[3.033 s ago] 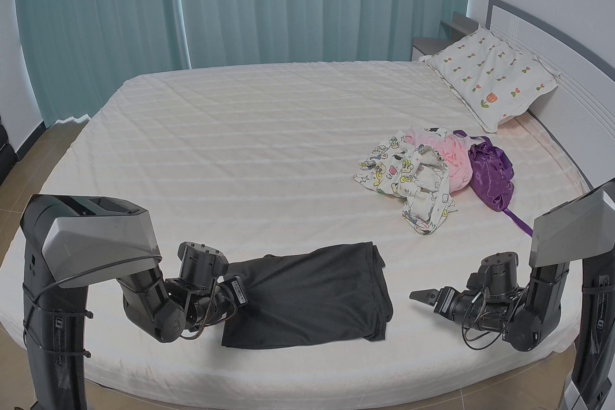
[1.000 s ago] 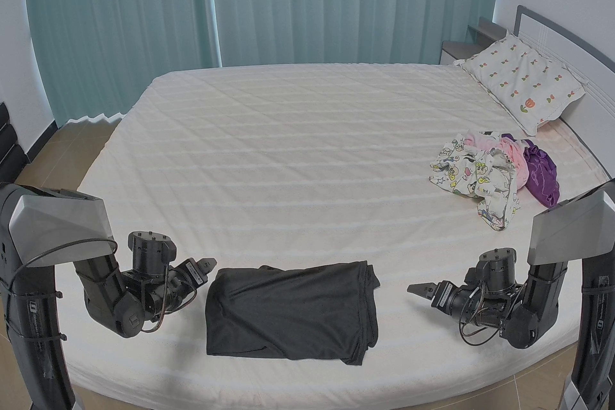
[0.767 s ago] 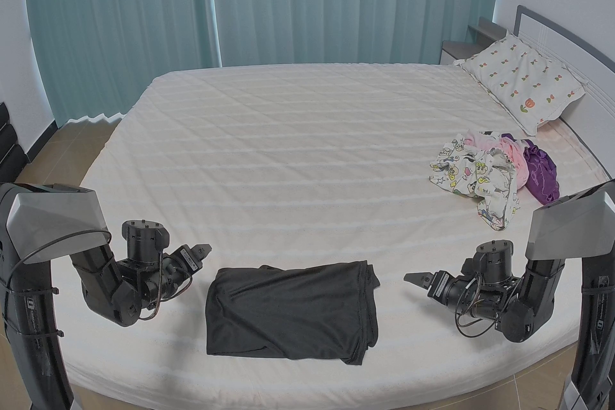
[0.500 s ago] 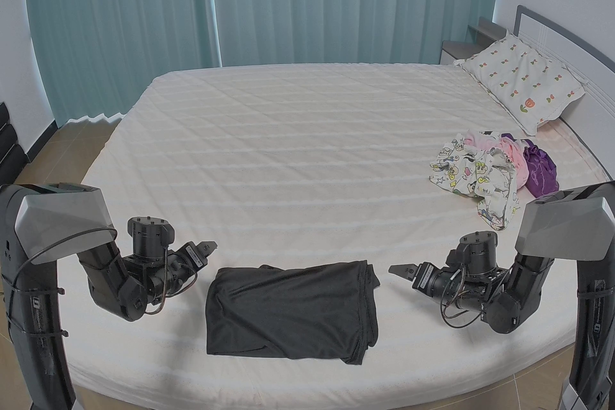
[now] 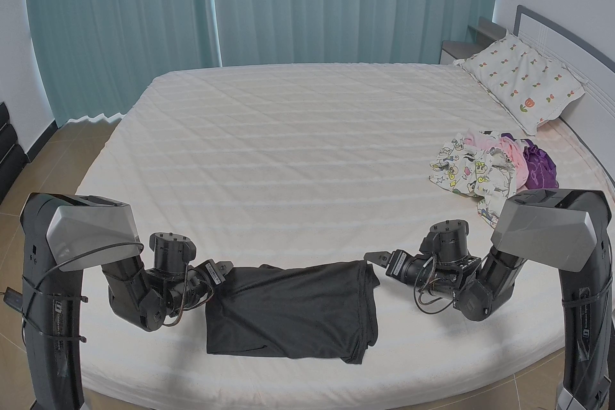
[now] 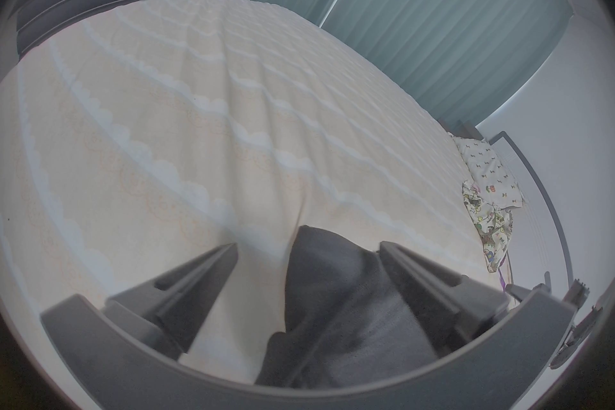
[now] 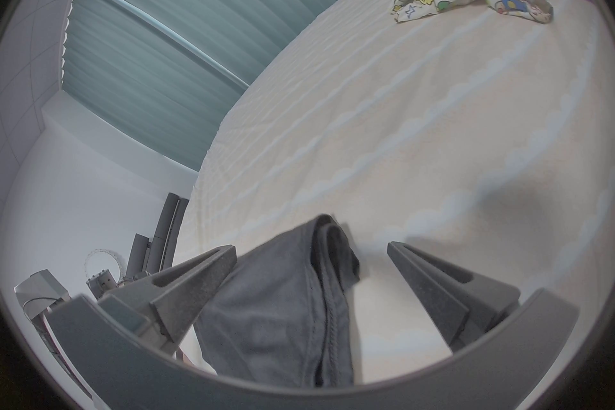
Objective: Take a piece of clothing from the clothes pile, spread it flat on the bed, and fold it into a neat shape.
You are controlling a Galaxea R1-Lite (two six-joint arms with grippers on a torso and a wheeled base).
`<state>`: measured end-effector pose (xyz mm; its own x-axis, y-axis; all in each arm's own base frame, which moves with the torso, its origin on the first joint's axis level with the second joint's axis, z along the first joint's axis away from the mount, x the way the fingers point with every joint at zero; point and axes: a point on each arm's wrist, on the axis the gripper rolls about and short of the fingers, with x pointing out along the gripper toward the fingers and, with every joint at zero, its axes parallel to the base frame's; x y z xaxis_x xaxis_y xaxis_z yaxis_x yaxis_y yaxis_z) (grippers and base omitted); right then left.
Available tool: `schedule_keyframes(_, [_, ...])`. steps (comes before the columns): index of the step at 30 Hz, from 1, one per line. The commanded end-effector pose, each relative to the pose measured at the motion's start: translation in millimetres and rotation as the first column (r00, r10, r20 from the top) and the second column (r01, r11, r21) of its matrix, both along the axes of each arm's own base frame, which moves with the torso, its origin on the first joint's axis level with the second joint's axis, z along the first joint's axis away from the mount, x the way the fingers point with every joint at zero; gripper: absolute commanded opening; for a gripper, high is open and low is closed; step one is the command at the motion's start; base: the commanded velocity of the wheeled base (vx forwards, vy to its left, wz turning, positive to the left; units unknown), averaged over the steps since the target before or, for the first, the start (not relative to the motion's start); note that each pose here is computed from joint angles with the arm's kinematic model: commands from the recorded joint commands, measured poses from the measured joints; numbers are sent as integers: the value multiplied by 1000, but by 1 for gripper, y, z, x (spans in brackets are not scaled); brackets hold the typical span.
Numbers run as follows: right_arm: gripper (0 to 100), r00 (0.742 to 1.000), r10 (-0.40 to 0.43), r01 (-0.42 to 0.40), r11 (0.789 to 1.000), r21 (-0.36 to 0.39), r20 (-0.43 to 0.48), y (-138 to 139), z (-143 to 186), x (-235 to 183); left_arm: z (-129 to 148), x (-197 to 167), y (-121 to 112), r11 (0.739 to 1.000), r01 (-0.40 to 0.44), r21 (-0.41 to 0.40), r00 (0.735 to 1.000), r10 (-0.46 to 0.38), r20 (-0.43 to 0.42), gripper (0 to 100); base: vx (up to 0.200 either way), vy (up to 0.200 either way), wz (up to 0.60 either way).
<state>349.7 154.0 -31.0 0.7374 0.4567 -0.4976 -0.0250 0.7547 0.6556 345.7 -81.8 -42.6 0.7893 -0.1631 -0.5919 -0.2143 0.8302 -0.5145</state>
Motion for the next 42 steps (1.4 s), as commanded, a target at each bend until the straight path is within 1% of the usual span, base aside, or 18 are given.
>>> schedule_keyframes(1, [100, 1000, 22, -22, 1000, 1, 10, 23, -11, 21, -8, 7, -2, 1000, -10, -1, 1000, 11, 20, 0, 0, 0, 0])
schedule_keyframes(5, [100, 1000, 18, -18, 1000, -6, 21, 33, -19, 31, -8, 7, -2, 1000, -23, -20, 999, 23, 23, 0, 0, 0, 0])
schedule_keyframes(9, [100, 1000, 21, -21, 1000, -16, 0, 38, -22, 38, -7, 9, -2, 998, -46, -45, 999, 47, 26, 0, 0, 0, 0])
schedule_keyframes(15, [100, 999, 32, -33, 999, -28, -22, 48, -29, 45, -7, 9, -1, 997, -72, -41, 997, 73, 28, 0, 0, 0, 0])
schedule_keyframes(16, [0, 999, 32, -33, 999, -28, -22, 48, -29, 45, -7, 9, -1, 997, -72, -41, 997, 73, 28, 0, 0, 0, 0])
schedule_keyframes(17, [0, 999, 32, -33, 999, -28, -22, 48, -29, 45, -7, 9, -1, 997, -72, -41, 997, 73, 28, 0, 0, 0, 0])
schedule_keyframes(20, [0, 1000, -6, 5, 999, -48, -19, 46, -28, 48, -7, 10, -1, 996, -74, -39, 997, 75, 29, 0, 0, 0, 0])
schedule_keyframes(23, [0, 999, -33, 31, 998, -60, -18, 43, -28, 48, -9, 10, 0, 995, -99, -22, 994, 100, 32, 0, 0, 0, 0])
schedule_keyframes(26, [0, 999, -43, 42, 997, -61, -16, 40, -26, 48, -11, 10, 1, 992, -125, -7, 992, 125, 30, 0, 0, 0, 0])
schedule_keyframes(31, [0, 997, -73, 73, 996, -59, -8, 37, -24, 50, -11, 10, 1, 991, -131, -7, 990, 131, 50, 0, 0, 0, 0])
schedule_keyframes(42, [0, 996, -90, 91, 995, -50, 11, 33, -22, 53, -16, 11, 1, 989, -145, 1, 987, 145, 63, 0, 0, 0, 0])
